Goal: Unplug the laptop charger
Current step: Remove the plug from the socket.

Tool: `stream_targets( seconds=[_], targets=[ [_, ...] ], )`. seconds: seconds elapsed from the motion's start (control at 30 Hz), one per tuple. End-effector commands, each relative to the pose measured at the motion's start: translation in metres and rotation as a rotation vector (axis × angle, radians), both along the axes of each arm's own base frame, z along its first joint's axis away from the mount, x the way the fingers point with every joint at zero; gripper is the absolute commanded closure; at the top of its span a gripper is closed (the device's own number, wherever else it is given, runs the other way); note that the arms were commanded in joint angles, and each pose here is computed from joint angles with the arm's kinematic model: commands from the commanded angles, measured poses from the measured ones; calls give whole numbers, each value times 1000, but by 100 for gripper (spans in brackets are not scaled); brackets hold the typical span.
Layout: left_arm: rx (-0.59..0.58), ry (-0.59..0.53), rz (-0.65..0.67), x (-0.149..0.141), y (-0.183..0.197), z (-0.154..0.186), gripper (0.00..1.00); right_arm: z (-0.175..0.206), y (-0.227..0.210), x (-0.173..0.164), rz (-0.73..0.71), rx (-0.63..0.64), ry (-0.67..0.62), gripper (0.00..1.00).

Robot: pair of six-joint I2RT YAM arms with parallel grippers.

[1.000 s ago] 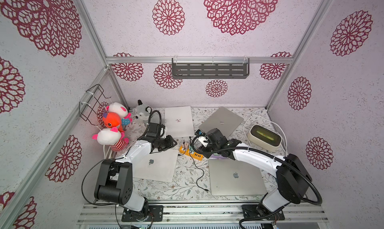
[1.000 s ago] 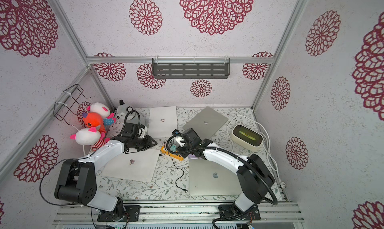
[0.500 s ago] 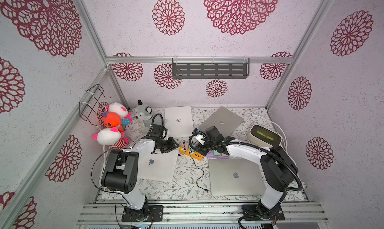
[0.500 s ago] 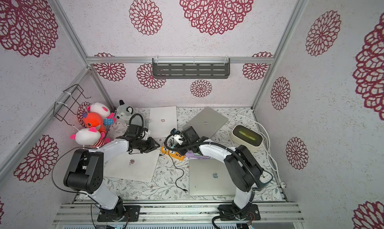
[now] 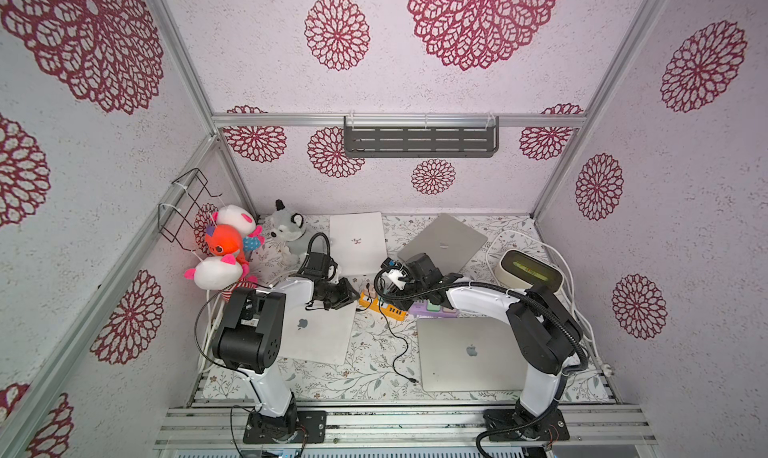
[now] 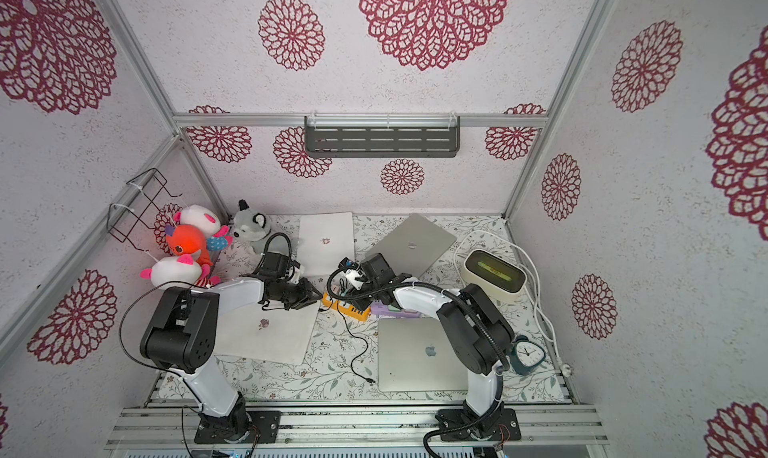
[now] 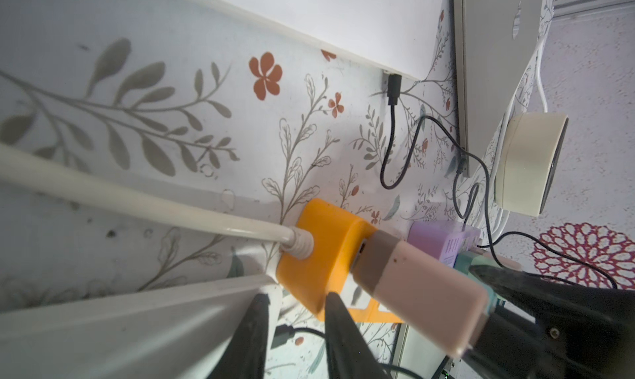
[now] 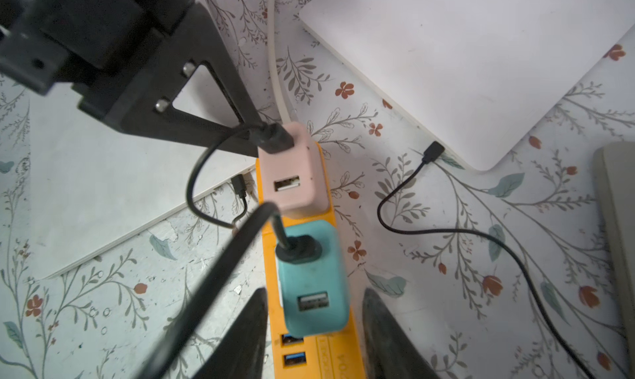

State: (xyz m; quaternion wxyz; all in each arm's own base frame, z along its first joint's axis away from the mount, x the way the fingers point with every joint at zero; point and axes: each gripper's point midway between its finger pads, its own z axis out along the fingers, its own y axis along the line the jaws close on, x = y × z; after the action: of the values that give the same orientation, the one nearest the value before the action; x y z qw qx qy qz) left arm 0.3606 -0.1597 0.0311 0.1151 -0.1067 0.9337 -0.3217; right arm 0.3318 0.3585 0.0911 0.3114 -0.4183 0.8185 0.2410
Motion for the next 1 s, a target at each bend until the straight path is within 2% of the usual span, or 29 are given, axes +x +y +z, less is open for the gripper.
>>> stream_targets(
  seconds=[0.0, 0.3, 0.6, 0.77, 0.83, 0.97],
  targets=[
    [-2, -4, -5, 4, -6, -6, 68, 19, 10, 9, 9, 49, -39, 54],
    [47, 36, -12, -6, -5, -23, 69, 17, 13, 12, 18, 49, -43, 58],
    [116, 69, -13, -15, -1, -36, 75, 5, 10, 9, 24, 2, -44, 63],
    [148, 83, -12, -19, 3, -41, 77, 7, 12, 7, 46, 1, -51, 72],
    [164, 90, -14, -22, 5, -44, 77, 9, 14, 5, 60, 26, -43, 80],
    [194, 102, -19, -27, 6, -49, 78, 18, 20, 3, 66, 102, 7, 88]
  ],
)
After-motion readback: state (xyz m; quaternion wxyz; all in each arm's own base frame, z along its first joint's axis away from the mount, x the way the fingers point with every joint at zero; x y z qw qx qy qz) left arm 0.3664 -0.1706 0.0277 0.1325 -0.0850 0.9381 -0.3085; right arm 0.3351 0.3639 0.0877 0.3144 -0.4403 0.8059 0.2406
